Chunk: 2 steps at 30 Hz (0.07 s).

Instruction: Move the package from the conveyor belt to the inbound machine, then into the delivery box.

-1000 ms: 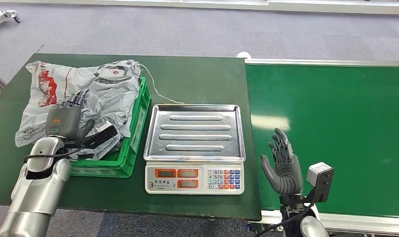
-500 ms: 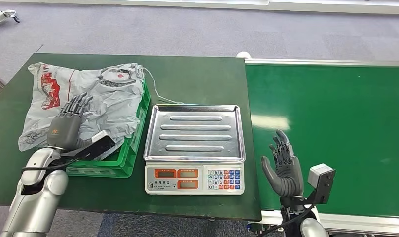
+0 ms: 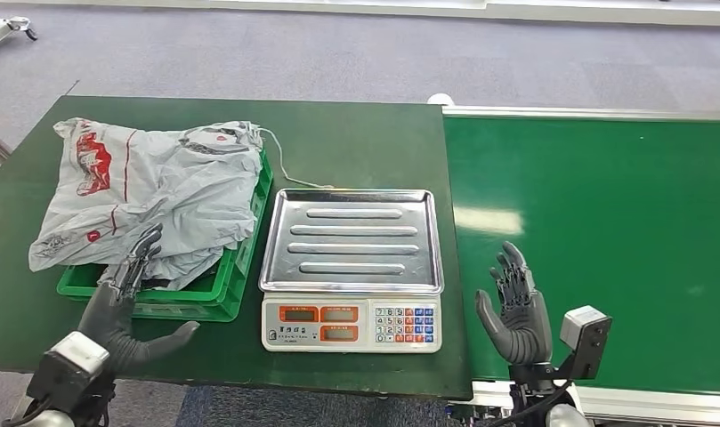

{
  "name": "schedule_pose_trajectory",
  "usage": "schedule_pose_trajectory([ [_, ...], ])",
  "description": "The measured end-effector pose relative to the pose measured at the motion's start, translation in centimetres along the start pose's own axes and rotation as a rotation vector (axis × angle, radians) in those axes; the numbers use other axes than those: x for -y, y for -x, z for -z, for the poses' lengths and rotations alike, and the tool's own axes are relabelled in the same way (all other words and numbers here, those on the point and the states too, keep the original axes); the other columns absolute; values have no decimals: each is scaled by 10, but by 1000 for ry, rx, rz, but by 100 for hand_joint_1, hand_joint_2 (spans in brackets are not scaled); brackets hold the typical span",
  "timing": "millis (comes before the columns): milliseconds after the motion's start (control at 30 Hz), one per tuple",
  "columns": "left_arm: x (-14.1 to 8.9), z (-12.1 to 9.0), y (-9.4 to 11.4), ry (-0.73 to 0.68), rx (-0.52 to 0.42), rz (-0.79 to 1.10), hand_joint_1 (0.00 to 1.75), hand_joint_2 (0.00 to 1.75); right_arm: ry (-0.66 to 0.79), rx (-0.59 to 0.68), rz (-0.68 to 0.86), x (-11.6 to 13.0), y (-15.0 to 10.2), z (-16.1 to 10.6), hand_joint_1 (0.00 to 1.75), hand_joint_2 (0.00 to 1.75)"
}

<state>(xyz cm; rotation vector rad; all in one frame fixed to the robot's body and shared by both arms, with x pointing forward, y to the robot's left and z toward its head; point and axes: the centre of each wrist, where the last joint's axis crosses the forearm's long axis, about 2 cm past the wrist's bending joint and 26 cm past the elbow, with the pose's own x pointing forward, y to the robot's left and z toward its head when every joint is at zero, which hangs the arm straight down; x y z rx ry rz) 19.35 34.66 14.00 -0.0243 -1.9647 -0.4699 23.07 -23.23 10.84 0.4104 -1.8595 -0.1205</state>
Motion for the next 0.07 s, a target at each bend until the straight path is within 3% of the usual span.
schedule_pose_trajectory([
  [67, 3, 1, -2, -10, 19, -36, 0, 175, -1, 1, 0, -1, 0, 2, 0, 175],
])
